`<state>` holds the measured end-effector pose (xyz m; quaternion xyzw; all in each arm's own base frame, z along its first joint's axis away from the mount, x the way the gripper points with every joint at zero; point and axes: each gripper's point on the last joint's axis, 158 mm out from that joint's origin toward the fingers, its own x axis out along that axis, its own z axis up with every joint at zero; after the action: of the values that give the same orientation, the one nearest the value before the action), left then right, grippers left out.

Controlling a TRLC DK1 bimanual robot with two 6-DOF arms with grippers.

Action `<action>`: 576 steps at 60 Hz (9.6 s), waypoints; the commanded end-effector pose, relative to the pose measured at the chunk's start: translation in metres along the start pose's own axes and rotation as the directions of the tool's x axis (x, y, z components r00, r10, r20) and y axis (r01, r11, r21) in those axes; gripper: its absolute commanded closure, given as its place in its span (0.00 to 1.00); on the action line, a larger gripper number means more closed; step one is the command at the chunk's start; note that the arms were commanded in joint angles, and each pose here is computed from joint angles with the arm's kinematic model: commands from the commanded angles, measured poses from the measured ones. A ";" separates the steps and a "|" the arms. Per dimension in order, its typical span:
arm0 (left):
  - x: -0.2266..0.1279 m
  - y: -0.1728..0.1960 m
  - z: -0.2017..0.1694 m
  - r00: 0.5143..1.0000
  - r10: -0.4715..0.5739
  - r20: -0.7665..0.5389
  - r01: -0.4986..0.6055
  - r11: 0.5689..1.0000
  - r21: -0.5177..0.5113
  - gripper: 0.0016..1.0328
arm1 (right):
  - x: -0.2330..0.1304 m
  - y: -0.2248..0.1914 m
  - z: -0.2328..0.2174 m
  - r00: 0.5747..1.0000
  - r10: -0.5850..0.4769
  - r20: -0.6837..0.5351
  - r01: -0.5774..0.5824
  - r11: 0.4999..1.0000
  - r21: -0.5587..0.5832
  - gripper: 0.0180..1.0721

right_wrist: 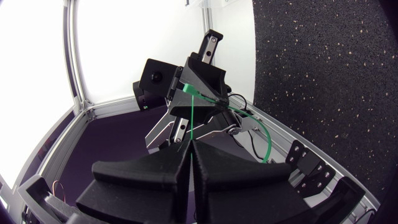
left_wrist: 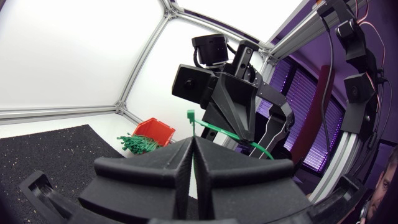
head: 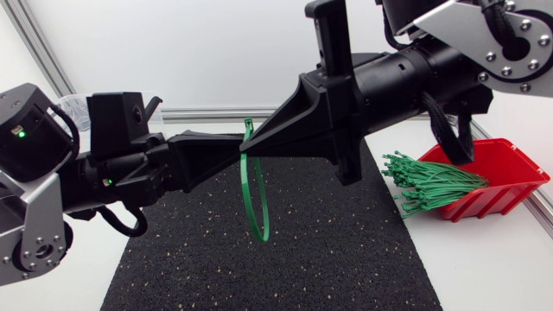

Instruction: Take a green cable tie from the red box, thread the tail through the head to close it, then place it in the transparent bin on the left.

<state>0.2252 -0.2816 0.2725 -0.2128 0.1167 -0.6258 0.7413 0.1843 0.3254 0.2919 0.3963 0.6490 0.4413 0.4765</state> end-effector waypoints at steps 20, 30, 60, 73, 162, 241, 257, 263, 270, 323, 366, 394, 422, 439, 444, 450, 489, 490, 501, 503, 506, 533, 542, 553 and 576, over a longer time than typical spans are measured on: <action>0.001 0.006 -0.001 1.000 0.005 -0.002 -0.005 1.000 0.006 0.97 | 0.004 -0.004 -0.001 1.000 -0.003 -0.011 0.003 1.000 0.022 0.94; 0.001 0.007 -0.002 1.000 0.006 -0.003 -0.006 1.000 0.006 0.97 | 0.003 -0.004 -0.002 1.000 -0.002 -0.009 0.002 1.000 0.021 0.94; -0.004 -0.004 0.006 1.000 -0.005 0.018 0.004 1.000 0.027 0.97 | 0.002 -0.006 0.001 1.000 -0.003 -0.003 0.003 1.000 0.028 0.94; -0.003 -0.003 0.004 1.000 -0.003 0.015 0.002 1.000 0.020 0.97 | 0.000 -0.002 -0.002 1.000 0.002 0.002 -0.002 1.000 0.013 0.94; 0.001 -0.021 -0.005 0.999 0.005 0.038 -0.010 0.992 0.128 0.97 | -0.015 -0.005 0.013 0.999 0.002 0.052 -0.005 0.999 0.052 0.94; 0.005 -0.010 -0.011 0.996 0.077 0.041 -0.085 0.967 0.239 0.97 | -0.024 -0.007 0.024 0.996 -0.006 0.086 -0.001 0.996 0.084 0.94; 0.006 0.003 -0.015 0.992 0.117 0.041 -0.124 0.947 0.297 0.97 | -0.028 -0.017 0.028 0.994 -0.017 0.105 0.005 0.994 0.113 0.95; 0.006 0.004 -0.013 0.991 0.123 0.047 -0.131 0.945 0.300 0.97 | -0.029 -0.016 0.025 0.994 -0.015 0.107 0.003 0.995 0.104 0.95; 0.006 0.008 -0.012 0.990 0.133 0.050 -0.142 0.943 0.301 0.97 | -0.028 -0.018 0.023 0.994 -0.016 0.106 0.005 0.995 0.104 0.95; 0.011 0.017 -0.008 0.987 0.154 0.054 -0.163 0.937 0.309 0.97 | -0.014 -0.030 -0.008 0.999 -0.020 0.025 0.019 0.998 0.061 0.65; 0.002 0.026 -0.034 0.983 0.181 0.013 -0.172 0.908 0.383 0.97 | -0.008 -0.048 -0.018 0.999 -0.032 -0.009 0.032 0.999 0.011 0.45; -0.005 0.023 -0.041 0.992 0.117 -0.039 -0.095 0.927 0.364 0.97 | -0.028 -0.061 0.009 0.999 0.004 0.050 -0.004 1.000 0.001 0.31; 0.002 0.020 -0.059 0.993 0.064 -0.101 -0.016 0.907 0.421 0.97 | -0.015 -0.049 0.006 0.998 0.014 -0.068 -0.017 0.999 -0.042 0.31; 0.004 0.015 -0.065 0.992 0.050 -0.113 0.007 0.892 0.452 0.97 | -0.009 -0.054 0.010 0.996 -0.001 -0.094 -0.004 0.999 -0.050 0.50; 0.004 0.013 -0.066 0.992 0.048 -0.113 0.009 0.889 0.457 0.97 | -0.009 -0.056 0.012 0.996 -0.002 -0.094 -0.003 0.998 -0.055 0.54; 0.004 0.013 -0.064 0.993 0.047 -0.110 0.009 0.888 0.459 0.97 | -0.009 -0.057 0.016 0.996 -0.003 -0.089 -0.002 0.998 -0.057 0.60; 0.006 0.007 -0.068 0.992 0.035 -0.118 0.023 0.889 0.458 0.97 | -0.016 -0.062 0.037 0.999 -0.001 -0.053 -0.001 0.999 -0.040 0.75; 0.006 0.007 -0.067 0.993 0.034 -0.116 0.023 0.887 0.460 0.97 | -0.016 -0.063 0.037 0.999 -0.002 -0.053 0.000 0.999 -0.040 0.75; 0.007 0.007 -0.064 0.993 0.038 -0.109 0.017 0.887 0.462 0.97 | -0.022 -0.067 0.040 0.999 -0.003 -0.040 0.002 1.000 -0.026 0.72; 0.007 0.007 -0.064 0.993 0.039 -0.109 0.016 0.887 0.462 0.97 | -0.023 -0.067 0.040 0.999 -0.003 -0.036 0.002 1.000 -0.027 0.72; 0.007 0.007 -0.064 0.993 0.041 -0.109 0.014 0.886 0.463 0.97 | -0.026 -0.067 0.041 1.000 -0.001 -0.027 0.001 1.000 -0.026 0.72; 0.009 0.004 -0.065 0.993 0.037 -0.110 0.019 0.886 0.462 0.97 | -0.031 -0.058 0.037 1.000 0.007 -0.024 -0.009 0.998 -0.054 0.68; 0.009 0.005 -0.065 0.993 0.038 -0.111 0.017 0.887 0.462 0.97 | -0.024 -0.055 0.033 0.999 0.003 -0.049 -0.006 0.998 -0.061 0.68; 0.009 0.004 -0.065 0.993 0.038 -0.110 0.017 0.888 0.460 0.97 | -0.020 -0.052 0.029 0.998 0.002 -0.061 -0.006 0.997 -0.074 0.68; 0.009 0.004 -0.064 0.993 0.037 -0.109 0.017 0.888 0.459 0.97 | -0.022 -0.059 0.026 0.999 -0.004 -0.054 0.000 0.998 -0.070 0.77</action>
<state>0.2072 -0.3010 0.2148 -0.0015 0.0179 -0.6391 0.7689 0.2151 0.2943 0.2368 0.3718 0.6495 0.4670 0.4711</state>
